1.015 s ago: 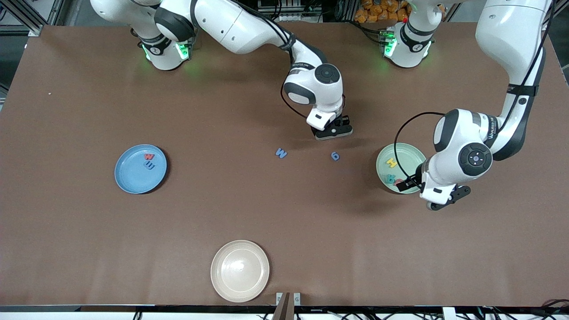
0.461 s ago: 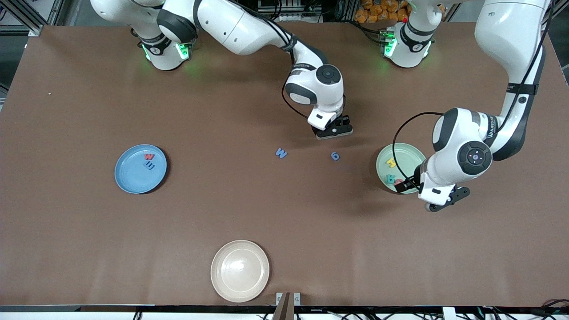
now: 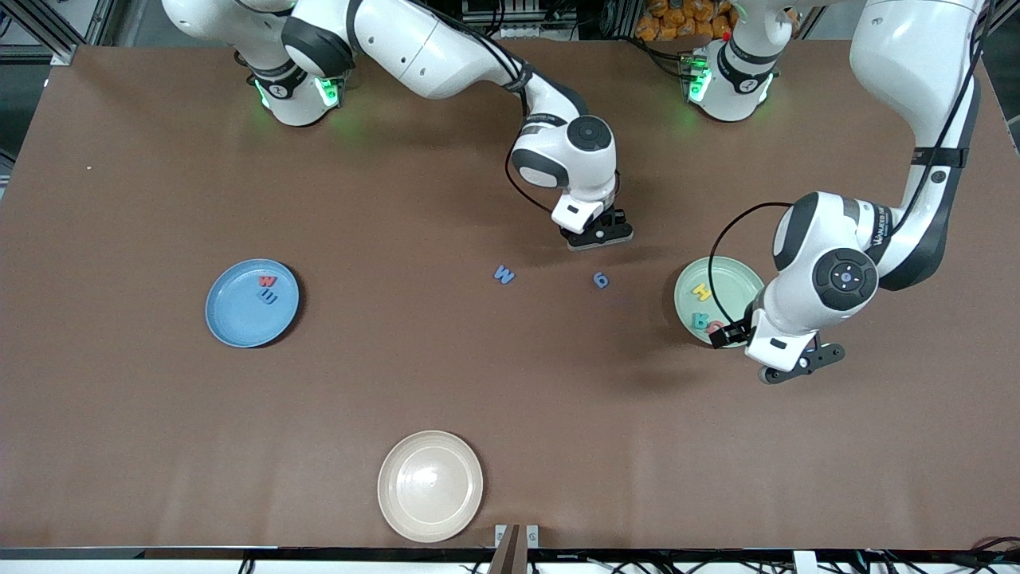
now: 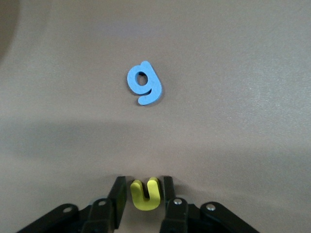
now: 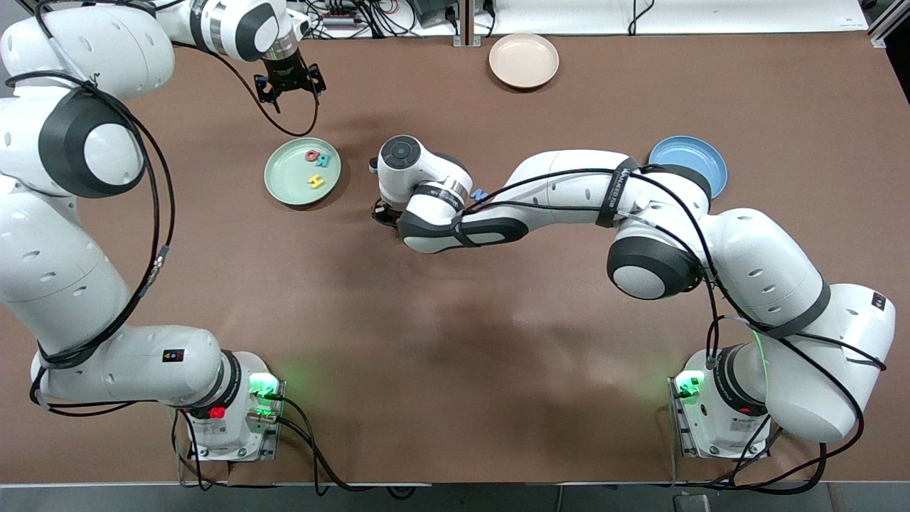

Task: Sort upper and lower case letters into plates
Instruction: 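Lower the right gripper onto the yellow lowercase u and grasp it, then drop the u on the blue plate while the left gripper reaches the M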

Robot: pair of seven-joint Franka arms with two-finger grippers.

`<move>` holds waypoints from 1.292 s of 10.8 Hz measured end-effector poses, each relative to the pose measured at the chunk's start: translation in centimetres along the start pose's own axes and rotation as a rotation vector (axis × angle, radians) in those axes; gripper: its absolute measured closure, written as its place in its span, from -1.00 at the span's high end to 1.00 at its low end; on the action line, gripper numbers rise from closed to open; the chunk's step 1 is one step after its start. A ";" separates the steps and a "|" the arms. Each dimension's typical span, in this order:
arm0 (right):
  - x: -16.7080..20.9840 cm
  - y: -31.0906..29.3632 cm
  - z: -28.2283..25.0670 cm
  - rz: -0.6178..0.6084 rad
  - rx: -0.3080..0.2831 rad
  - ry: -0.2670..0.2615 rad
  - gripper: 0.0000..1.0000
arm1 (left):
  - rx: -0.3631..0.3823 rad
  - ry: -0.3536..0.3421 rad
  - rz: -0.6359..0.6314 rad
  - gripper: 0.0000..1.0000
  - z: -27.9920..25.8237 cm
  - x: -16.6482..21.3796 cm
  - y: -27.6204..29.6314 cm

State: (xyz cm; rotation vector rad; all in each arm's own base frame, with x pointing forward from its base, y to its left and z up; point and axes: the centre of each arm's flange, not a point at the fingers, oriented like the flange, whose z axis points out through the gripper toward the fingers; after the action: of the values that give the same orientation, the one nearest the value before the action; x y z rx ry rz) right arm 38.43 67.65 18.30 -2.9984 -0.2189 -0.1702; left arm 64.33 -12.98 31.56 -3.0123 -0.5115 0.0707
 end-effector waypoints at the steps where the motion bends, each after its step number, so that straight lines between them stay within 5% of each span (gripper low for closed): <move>1: 0.0 0.0 -0.1 -0.004 -0.003 0.004 -0.49 | 0.001 -0.001 -0.002 1.00 0.0 0.1 -0.1; 5: 1.5 0.7 -0.8 0.004 -0.027 0.019 -0.48 | 0.005 -0.004 0.002 1.00 -0.3 0.1 -0.1; 8: 6.8 3.3 -8.3 0.058 -0.046 0.017 -0.48 | 0.006 -0.004 0.019 1.00 -0.5 -0.2 0.6; 12: 10.8 10.2 -21.2 0.077 -0.110 -0.081 -0.48 | -0.010 0.026 0.141 1.00 -2.1 -3.1 6.2; 14: 12.9 17.4 -28.0 0.034 -0.124 -0.174 -0.48 | -0.021 0.040 0.173 1.00 -2.5 -4.0 8.0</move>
State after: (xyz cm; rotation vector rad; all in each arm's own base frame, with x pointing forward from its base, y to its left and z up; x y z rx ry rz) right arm 50.86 48.48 45.33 -3.1396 -0.1805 0.0851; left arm 63.34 -22.05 33.46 -3.0649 -0.2483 0.0159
